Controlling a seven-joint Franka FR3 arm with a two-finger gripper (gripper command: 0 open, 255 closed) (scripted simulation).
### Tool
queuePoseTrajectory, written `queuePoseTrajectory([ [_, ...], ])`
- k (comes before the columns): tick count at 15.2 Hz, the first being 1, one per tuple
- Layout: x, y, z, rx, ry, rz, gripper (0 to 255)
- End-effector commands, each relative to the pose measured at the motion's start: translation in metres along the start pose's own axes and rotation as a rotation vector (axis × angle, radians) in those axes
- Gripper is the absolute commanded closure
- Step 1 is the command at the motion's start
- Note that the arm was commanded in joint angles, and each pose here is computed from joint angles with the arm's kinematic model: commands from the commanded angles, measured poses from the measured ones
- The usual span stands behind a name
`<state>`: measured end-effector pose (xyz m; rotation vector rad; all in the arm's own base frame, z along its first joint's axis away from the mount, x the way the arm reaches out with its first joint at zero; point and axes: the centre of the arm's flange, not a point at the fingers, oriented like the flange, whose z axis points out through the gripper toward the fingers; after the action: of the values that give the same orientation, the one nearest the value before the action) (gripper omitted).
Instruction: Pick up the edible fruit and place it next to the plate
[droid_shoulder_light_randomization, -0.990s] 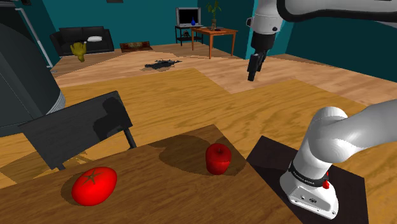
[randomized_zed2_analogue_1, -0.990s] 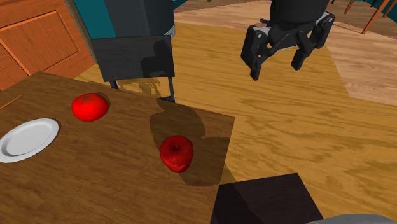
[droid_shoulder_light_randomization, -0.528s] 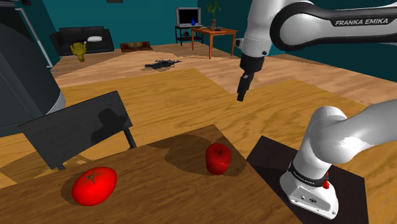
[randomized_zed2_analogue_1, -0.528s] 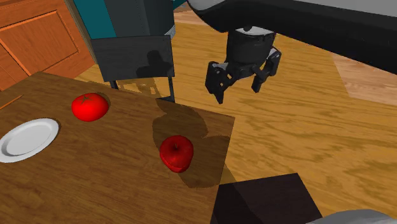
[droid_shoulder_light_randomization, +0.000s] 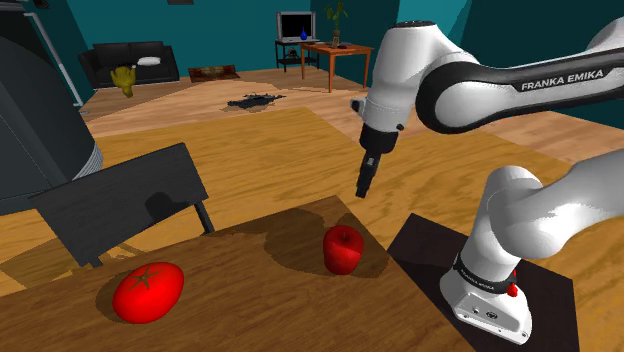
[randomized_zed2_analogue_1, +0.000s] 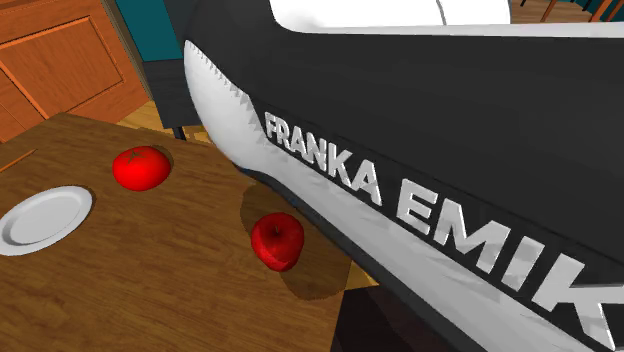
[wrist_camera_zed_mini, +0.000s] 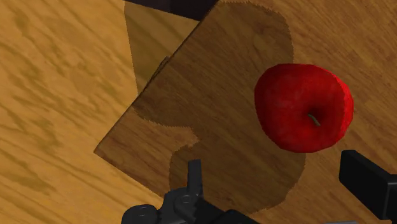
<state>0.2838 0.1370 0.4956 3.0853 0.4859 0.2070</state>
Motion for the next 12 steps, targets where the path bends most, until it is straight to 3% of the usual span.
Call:
queuePoseTrajectory([
  [1, 0.004, -0.023, 0.013, 0.014, 0.012, -0.027, 0],
  [6, 0.007, -0.07, 0.049, 0.043, 0.038, -0.091, 0],
  [12, 0.008, -0.072, 0.08, 0.043, 0.038, -0.091, 0],
])
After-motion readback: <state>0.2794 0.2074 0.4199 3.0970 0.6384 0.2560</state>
